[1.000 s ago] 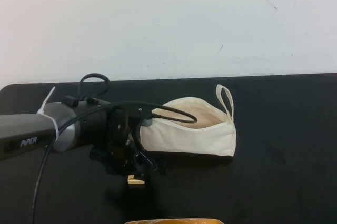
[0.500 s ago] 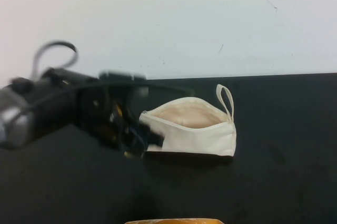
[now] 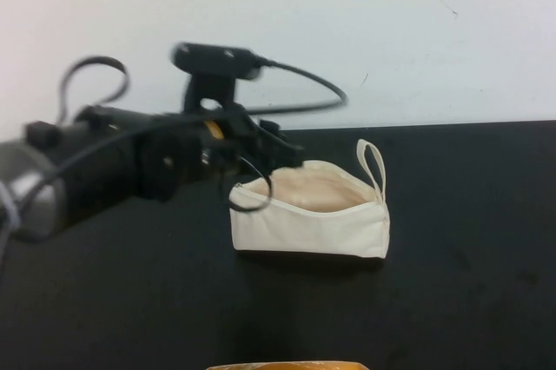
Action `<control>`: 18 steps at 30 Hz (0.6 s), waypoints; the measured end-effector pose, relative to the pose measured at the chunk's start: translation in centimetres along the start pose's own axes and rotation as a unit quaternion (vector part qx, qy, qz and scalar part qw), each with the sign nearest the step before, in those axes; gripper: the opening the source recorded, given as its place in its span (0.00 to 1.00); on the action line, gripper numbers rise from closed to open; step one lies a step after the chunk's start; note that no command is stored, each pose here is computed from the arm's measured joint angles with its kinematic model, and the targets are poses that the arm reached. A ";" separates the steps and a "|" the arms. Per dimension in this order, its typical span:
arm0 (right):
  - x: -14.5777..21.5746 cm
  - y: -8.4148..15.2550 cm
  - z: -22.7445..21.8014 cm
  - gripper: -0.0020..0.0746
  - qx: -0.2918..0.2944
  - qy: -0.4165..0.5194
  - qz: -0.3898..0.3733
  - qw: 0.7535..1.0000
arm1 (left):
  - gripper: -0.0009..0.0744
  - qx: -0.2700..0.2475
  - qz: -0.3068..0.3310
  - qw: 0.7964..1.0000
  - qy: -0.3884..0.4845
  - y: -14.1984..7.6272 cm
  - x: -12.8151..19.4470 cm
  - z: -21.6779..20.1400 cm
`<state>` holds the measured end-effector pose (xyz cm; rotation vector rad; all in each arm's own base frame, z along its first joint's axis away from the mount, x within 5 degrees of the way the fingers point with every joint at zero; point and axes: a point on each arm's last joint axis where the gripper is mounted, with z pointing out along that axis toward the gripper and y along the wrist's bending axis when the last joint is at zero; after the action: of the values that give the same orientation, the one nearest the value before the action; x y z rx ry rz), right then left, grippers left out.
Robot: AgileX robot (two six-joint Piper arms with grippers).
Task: Put eraser into pencil case
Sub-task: Place the eraser on the pencil case
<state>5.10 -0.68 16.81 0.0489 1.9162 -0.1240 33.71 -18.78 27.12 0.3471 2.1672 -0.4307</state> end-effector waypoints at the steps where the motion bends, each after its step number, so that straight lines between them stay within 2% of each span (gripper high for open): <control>1: 0.0 0.0 0.0 0.03 0.000 0.000 0.000 1.000 | 0.40 0.004 0.010 1.000 0.001 -0.4 0.3 0.5; 5: 0.0 0.0 0.0 0.03 0.000 0.000 0.000 1.000 | 0.40 0.016 0.037 0.999 0.013 -1.7 1.5 2.4; 11: 0.0 0.0 0.0 0.03 0.000 0.000 0.000 1.000 | 0.40 0.017 0.043 0.998 0.048 -2.0 1.9 4.4; 16: 0.0 0.0 0.0 0.03 0.000 0.000 0.000 1.000 | 0.54 0.019 0.044 0.998 0.049 -2.2 1.1 4.5; 18: 0.0 0.0 0.0 0.03 0.000 0.000 0.000 1.000 | 0.55 0.018 0.060 0.997 0.053 -2.3 0.5 4.2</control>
<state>5.10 -0.68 16.81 0.0489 1.9162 -0.1240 35.48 -22.61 24.77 0.5281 2.2298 -0.3915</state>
